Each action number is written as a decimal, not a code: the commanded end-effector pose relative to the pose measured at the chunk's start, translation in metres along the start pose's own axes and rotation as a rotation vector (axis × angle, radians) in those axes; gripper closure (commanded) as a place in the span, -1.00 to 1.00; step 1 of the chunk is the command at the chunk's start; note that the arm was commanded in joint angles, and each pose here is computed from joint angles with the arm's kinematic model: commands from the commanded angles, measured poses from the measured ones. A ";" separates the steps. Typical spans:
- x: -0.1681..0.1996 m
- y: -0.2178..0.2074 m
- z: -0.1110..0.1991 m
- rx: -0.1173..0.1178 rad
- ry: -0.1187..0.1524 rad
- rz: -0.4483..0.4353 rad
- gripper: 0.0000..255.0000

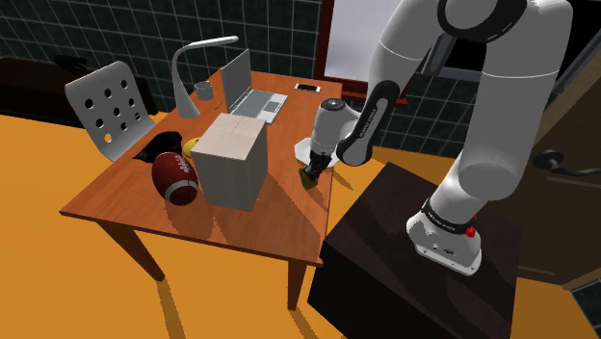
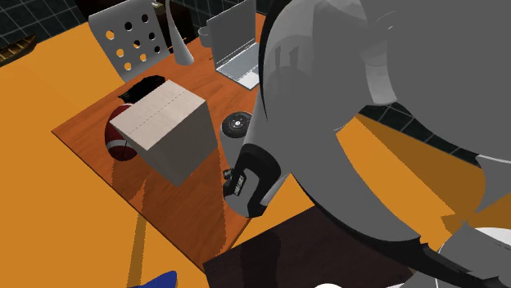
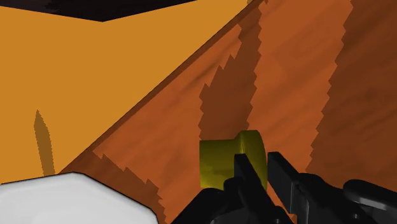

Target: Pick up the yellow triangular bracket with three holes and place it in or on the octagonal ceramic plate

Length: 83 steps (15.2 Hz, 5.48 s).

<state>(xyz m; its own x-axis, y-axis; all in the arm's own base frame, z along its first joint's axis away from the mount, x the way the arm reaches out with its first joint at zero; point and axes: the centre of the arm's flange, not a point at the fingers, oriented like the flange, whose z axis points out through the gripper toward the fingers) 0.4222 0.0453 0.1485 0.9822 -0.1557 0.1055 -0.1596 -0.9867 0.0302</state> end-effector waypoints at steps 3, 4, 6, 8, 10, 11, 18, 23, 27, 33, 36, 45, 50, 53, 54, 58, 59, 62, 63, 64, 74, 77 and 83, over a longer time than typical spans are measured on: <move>0.000 0.000 0.000 0.000 0.000 0.000 1.00; 0.000 0.000 0.000 0.000 0.000 0.000 1.00; 0.000 0.000 0.000 0.000 0.000 0.000 1.00; 0.001 0.000 -0.005 0.000 0.000 0.000 1.00; 0.002 0.000 -0.016 0.000 0.000 0.000 1.00; 0.002 0.001 -0.021 0.000 0.000 0.000 1.00; 0.011 -0.011 -0.006 -0.107 0.020 0.292 -1.00; 0.028 -0.014 0.044 -0.296 0.055 0.807 -1.00; 0.027 -0.008 0.065 -0.296 0.055 0.807 -1.00; 0.026 -0.004 0.078 -0.296 0.055 0.807 -1.00; 0.026 -0.004 0.078 -0.296 0.055 0.807 -1.00; 0.026 -0.004 0.078 -0.296 0.055 0.807 1.00; 0.051 0.022 0.065 -0.276 -0.003 0.971 -1.00; 0.081 0.068 0.048 -0.243 -0.093 1.216 -1.00; 0.083 0.073 0.046 -0.239 -0.102 1.241 -1.00; 0.079 0.075 0.067 -0.239 -0.102 1.241 -1.00; 0.078 0.076 0.072 -0.239 -0.102 1.241 -1.00; 0.075 0.078 0.085 -0.239 -0.102 1.241 -1.00; 0.075 0.078 0.085 -0.239 -0.102 1.241 -1.00; 0.075 0.078 0.085 -0.239 -0.102 1.241 -1.00; 0.075 0.078 0.085 -0.239 -0.102 1.241 1.00; 0.075 0.078 0.085 -0.239 -0.102 1.241 1.00; 0.077 0.078 0.064 -0.239 -0.102 1.241 1.00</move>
<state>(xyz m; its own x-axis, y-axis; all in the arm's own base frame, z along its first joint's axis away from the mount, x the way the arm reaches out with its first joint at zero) 0.4922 -0.0470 0.0903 0.1614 -0.9801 0.1155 -0.9788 -0.1440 0.1456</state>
